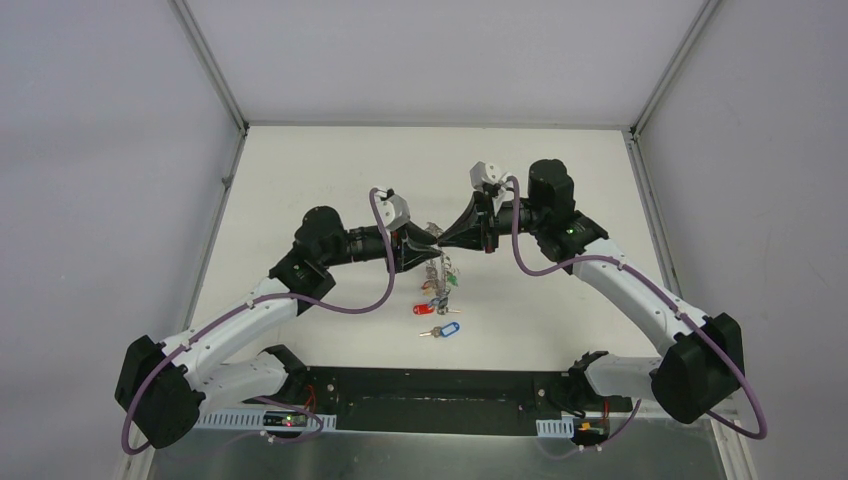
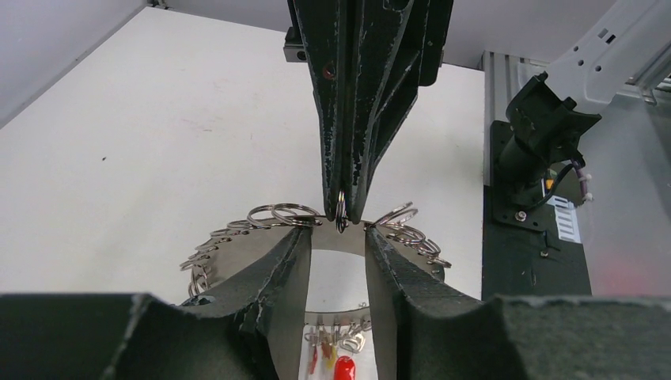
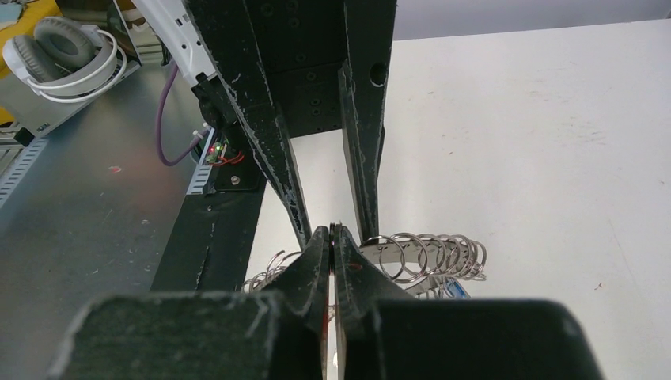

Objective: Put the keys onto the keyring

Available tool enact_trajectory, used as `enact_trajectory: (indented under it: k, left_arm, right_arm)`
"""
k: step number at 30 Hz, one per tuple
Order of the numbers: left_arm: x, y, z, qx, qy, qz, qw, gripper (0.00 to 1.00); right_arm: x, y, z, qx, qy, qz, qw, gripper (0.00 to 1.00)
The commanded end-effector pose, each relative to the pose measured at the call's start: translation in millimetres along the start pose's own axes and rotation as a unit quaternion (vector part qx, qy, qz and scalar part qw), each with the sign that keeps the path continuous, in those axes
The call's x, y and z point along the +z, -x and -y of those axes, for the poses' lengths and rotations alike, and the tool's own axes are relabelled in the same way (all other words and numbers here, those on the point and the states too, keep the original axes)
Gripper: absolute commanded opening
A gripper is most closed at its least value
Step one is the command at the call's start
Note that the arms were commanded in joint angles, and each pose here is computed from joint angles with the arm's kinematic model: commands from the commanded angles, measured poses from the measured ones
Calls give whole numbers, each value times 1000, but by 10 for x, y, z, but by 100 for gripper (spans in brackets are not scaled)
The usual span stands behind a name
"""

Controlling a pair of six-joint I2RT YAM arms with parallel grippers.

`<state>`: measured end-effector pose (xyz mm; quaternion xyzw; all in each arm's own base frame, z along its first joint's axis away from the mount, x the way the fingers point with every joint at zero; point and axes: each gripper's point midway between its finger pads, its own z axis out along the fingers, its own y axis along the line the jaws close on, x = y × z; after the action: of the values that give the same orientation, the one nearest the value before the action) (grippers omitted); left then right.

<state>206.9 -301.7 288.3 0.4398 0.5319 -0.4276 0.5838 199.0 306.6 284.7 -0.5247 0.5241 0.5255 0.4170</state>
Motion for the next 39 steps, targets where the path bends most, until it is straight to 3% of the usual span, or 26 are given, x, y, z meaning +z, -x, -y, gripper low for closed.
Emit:
enact_trajectory:
  k: [1,7,12,23,26,27,29,31,39]
  left_arm:
    - [30,393,-23,33,2,47,998,31]
    - [37,414,7,32,-8,49,998,21]
    - [50,374,-11,28,-5,44,999,1]
    - [16,353,-80,16,22,42,999,0]
    - [1,344,-92,13,30,41,999,0]
    - [-4,343,-97,13,32,41,999,0]
    - [-10,338,-100,12,34,41,999,0]
    - [-11,341,-99,13,34,42,998,0]
    - [-11,329,-83,12,30,41,999,0]
  right_arm:
    - [-29,223,-110,-47,21,25,998,0]
    - [-29,232,-110,-47,21,26,998,0]
    - [-26,221,-108,-44,21,25,998,0]
    - [-23,202,-87,-39,16,23,999,0]
    - [-31,157,-8,-34,-8,18,999,20]
    - [-36,133,23,-35,-19,15,999,22]
    - [-52,91,59,-36,-30,7,999,17]
    - [-64,56,80,-37,-36,1,999,3]
    - [-82,-12,161,-32,-51,-6,998,0]
